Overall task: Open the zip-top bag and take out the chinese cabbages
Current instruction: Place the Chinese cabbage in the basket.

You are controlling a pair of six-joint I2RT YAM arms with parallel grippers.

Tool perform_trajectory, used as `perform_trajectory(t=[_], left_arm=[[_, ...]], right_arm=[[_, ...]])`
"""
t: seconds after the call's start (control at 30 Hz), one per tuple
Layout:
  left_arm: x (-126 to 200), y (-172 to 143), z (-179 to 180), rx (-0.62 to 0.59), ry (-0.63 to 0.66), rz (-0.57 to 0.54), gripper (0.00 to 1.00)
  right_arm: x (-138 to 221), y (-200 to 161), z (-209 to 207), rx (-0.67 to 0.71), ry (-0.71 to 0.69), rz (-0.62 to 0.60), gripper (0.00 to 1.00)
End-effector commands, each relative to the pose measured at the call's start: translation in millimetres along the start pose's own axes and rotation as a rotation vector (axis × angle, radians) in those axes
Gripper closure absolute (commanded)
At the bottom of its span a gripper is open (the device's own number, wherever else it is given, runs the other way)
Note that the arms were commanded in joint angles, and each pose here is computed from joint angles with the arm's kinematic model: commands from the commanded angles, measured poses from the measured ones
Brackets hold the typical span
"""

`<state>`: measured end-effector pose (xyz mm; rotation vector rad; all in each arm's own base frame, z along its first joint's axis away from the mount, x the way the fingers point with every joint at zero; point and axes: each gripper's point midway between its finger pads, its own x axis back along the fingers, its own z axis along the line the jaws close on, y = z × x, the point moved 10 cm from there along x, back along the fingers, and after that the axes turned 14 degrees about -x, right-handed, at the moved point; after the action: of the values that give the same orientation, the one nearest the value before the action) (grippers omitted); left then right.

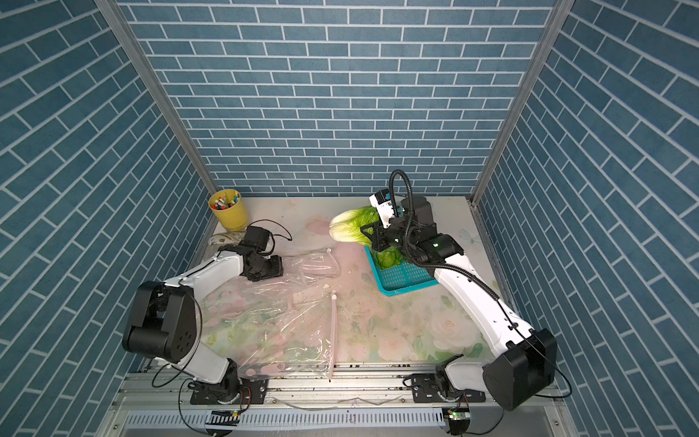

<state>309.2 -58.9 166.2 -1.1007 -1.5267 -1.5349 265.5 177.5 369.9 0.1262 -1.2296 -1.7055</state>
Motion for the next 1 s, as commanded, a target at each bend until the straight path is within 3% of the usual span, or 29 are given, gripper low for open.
perform_trajectory(t=[0.0,0.1,0.13,0.17,0.23,0.3,0.5,0.67,0.97], left_arm=[[25,7,1,-0.017,0.017,-0.04,0.4],[41,11,-2,-0.025,-0.012,-0.074,0.35],[47,12,-3,-0.027,-0.019,-0.085,0.14],[51,13,-4,-0.032,-0.028,-0.095,0.01],[59,16,-7,-0.048,-0.044,-0.117,0.0],[67,17,-8,-0.06,-0.049,-0.141,0.0],[80,14,-12,-0.081,-0.1,-0.195,0.0],[80,13,-17,-0.102,-0.163,-0.199,0.0],[86,18,-22,-0.115,-0.218,-0.226,0.0]], right_arm=[[44,10,9,0.155,-0.147,0.012,1.0],[72,3,8,0.237,-0.252,0.028,1.0],[79,-5,8,0.314,-0.259,0.042,1.0],[86,-11,6,0.358,-0.296,0.037,1.0],[100,-16,-2,0.34,-0.392,0.017,1.0],[110,-19,-10,0.29,-0.411,0.08,1.0],[118,-26,-34,0.109,-0.21,0.286,1.0],[104,-28,-56,-0.043,-0.078,0.305,1.0],[67,-45,-114,-0.28,-0.015,0.411,1.0]])
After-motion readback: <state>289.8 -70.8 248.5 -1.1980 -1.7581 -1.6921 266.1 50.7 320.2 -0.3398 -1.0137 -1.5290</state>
